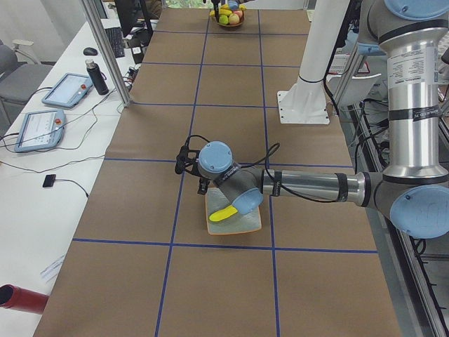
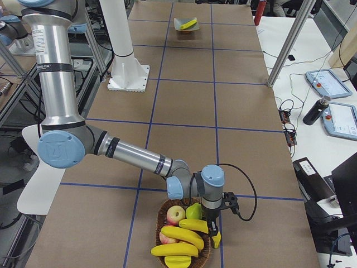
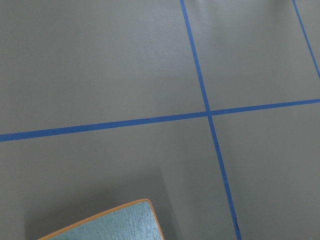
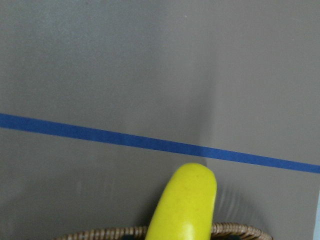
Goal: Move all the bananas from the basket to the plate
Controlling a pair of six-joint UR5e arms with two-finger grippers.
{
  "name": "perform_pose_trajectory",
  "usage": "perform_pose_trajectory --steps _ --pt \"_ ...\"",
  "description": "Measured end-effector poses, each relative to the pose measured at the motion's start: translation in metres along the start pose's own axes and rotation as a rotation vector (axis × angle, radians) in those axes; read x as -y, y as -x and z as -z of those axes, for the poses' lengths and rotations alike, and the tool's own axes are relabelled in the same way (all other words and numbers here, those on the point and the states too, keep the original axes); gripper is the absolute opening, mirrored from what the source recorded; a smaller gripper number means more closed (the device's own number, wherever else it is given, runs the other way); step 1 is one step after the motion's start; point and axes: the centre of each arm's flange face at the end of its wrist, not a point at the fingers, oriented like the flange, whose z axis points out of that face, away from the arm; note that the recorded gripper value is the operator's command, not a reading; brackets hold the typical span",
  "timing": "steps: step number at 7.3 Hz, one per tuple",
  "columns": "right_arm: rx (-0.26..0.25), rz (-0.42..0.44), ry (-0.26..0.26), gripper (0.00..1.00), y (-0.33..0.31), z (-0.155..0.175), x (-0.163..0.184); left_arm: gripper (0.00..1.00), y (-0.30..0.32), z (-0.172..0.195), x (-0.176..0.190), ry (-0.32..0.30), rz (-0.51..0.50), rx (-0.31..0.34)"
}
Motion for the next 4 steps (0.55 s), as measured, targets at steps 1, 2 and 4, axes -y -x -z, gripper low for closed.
perform_pose_trajectory --steps 1,2,4 --pt "-0.002 0.007 -0.009 0.0 0.002 0.004 0.003 1.0 0.001 0.0 -0.001 0.0 0.001 0.0" --pt "-0.008 0.015 -0.022 0.0 0.003 0.01 0.006 1.0 0.002 0.0 -0.001 0.001 0.003 0.001" --pt "-0.048 0.05 -0.067 0.0 0.005 0.033 0.017 1.0 0.003 -0.001 -0.002 0.003 0.011 0.0"
